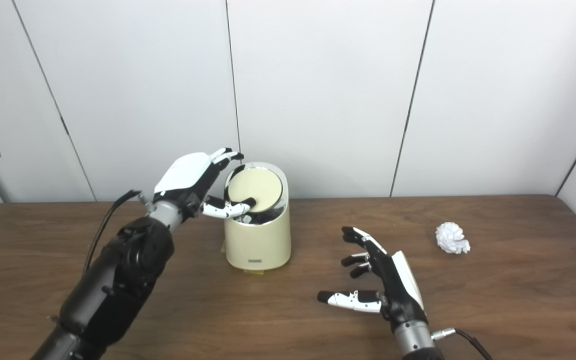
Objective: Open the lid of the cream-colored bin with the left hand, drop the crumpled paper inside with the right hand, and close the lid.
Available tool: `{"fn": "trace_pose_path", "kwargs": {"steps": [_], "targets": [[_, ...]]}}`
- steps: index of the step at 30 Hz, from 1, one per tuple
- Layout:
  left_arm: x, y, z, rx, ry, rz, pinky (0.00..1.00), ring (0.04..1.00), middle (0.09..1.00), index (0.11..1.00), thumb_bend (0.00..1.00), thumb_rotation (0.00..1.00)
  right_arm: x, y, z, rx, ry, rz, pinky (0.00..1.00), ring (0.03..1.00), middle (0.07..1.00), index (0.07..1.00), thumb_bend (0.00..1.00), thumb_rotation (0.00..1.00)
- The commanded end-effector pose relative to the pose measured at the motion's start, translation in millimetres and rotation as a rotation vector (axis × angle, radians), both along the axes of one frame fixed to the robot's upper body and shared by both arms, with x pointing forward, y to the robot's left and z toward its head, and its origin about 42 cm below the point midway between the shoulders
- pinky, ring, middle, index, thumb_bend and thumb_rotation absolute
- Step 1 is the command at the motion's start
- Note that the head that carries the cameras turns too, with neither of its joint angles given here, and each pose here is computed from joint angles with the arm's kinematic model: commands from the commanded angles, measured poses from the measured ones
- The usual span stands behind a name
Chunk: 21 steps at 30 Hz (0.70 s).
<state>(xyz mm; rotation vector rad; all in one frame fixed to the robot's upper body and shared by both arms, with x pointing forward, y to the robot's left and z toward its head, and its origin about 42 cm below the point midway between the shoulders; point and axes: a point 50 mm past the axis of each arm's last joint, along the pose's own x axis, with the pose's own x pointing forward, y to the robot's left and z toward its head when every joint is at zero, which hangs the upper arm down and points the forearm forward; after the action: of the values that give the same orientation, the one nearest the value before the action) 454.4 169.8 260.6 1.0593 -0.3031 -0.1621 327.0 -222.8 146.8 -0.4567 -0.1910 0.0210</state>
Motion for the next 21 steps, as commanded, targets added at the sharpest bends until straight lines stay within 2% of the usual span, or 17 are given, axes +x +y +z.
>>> {"fn": "trace_pose_path", "kwargs": {"steps": [1,5,7,10,15,17,21], "targets": [[5,2,32,-0.085,-0.168,-0.002,0.67,0.854,0.897,0.914,0.89,0.33,9,0,21,0.005,-0.101,0.005,0.51,0.625,0.821,0.829,0.79,0.17],[1,11,31,-0.202,-0.228,0.02,0.67,0.853,0.899,0.929,0.87,0.35,10,-1,20,0.001,-0.103,0.001,0.51,0.619,0.816,0.827,0.77,0.17],[-3,16,29,-0.303,-0.225,0.023,0.7,0.851,0.884,0.925,0.86,0.33,10,-1,20,-0.001,-0.104,-0.005,0.51,0.617,0.817,0.827,0.77,0.17],[-13,26,23,-0.463,-0.193,0.016,0.8,0.881,0.882,0.924,0.84,0.29,10,-1,20,-0.004,-0.111,-0.01,0.51,0.612,0.815,0.82,0.77,0.17],[-31,41,7,-0.658,-0.085,-0.001,0.77,0.889,0.887,0.92,0.81,0.26,10,-2,20,-0.002,-0.114,-0.014,0.51,0.61,0.817,0.821,0.76,0.15],[-39,46,-3,-0.674,-0.064,0.007,0.71,0.872,0.877,0.911,0.81,0.26,10,-3,20,-0.002,-0.115,-0.013,0.51,0.613,0.817,0.825,0.77,0.15],[-49,53,-20,-0.725,-0.026,0.03,0.65,0.814,0.843,0.87,0.81,0.26,9,-3,20,0.003,-0.116,-0.011,0.51,0.614,0.814,0.82,0.78,0.14]]}}
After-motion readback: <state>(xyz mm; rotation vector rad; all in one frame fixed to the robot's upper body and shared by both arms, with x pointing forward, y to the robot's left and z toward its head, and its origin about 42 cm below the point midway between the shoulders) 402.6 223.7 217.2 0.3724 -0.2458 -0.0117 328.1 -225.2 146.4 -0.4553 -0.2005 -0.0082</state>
